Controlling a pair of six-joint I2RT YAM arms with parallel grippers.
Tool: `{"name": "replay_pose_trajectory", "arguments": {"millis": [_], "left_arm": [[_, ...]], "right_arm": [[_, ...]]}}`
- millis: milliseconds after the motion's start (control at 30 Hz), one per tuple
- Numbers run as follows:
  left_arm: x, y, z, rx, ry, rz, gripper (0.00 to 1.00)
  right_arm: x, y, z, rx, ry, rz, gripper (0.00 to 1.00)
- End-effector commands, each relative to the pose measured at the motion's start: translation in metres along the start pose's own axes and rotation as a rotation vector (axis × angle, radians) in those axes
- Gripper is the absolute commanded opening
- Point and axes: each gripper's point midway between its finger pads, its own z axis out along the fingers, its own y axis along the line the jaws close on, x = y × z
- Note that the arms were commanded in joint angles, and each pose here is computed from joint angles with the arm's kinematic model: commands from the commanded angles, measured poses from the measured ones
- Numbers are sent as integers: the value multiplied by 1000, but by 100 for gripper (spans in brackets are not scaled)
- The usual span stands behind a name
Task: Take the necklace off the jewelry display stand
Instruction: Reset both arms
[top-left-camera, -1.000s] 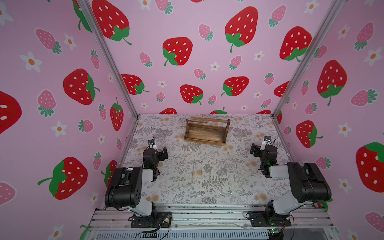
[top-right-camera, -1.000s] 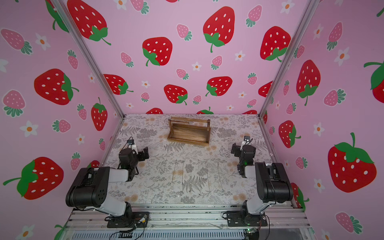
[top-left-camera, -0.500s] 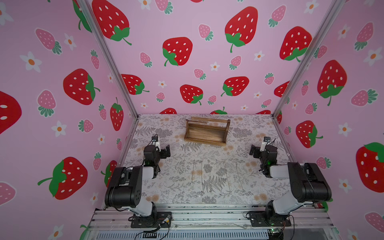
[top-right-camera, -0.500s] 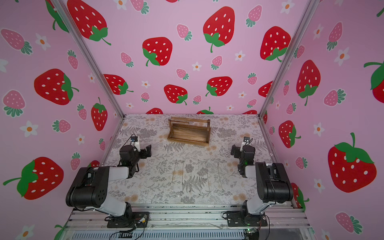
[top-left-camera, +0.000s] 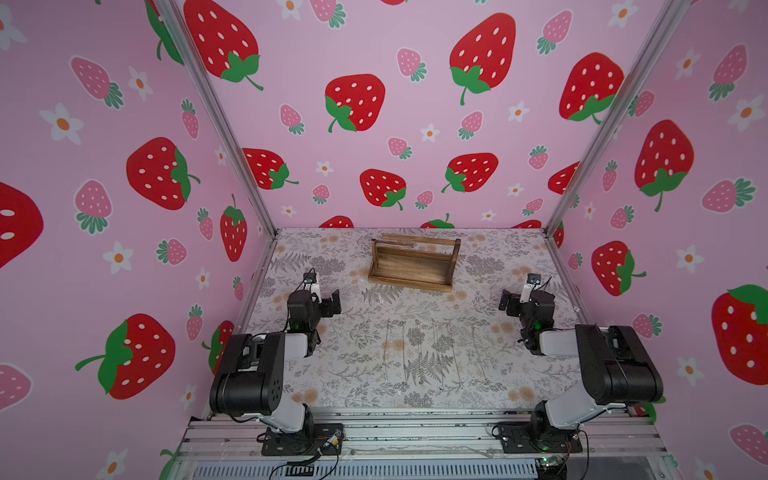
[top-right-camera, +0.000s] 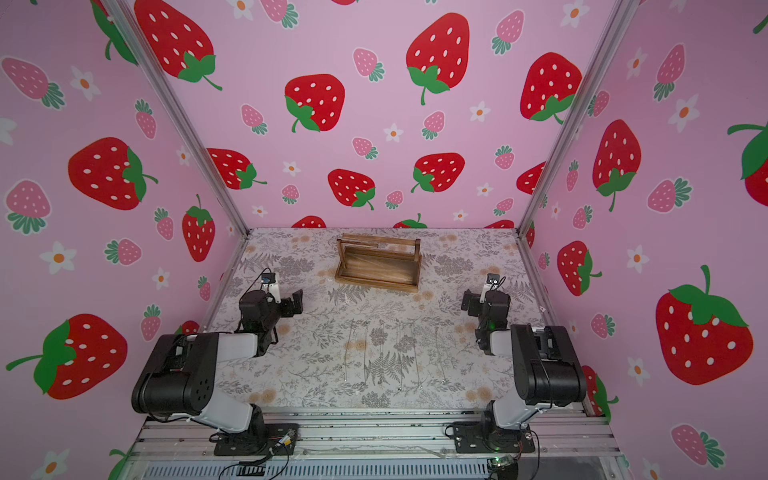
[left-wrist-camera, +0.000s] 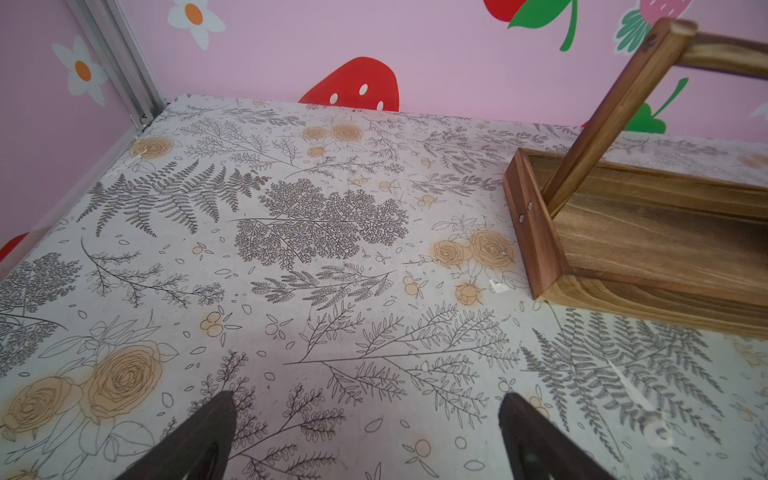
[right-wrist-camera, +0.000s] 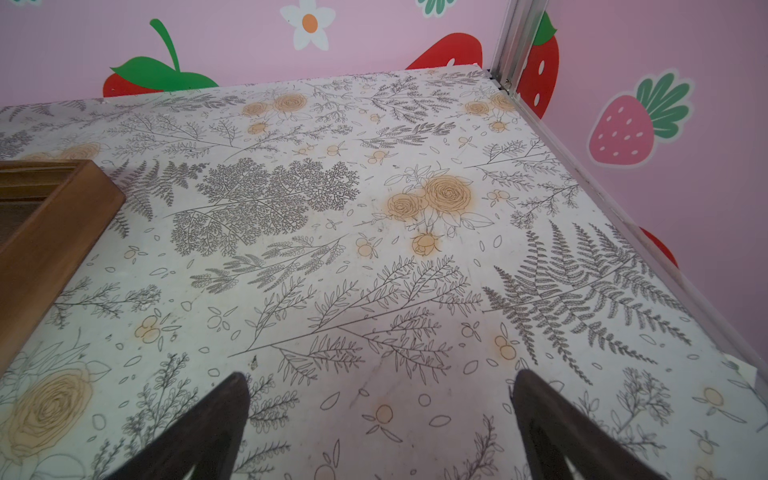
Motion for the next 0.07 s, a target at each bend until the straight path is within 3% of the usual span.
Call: {"name": "replay_pose_trajectory", "arguments": {"millis": [0, 33], "left_arm": [[1, -4, 0, 16, 8, 13, 99], [1, -3, 0, 15, 8, 13, 99]], "right_arm": [[-6, 0, -1, -5, -12, 11, 99], [-7, 0, -1, -4, -17, 13, 99]]}}
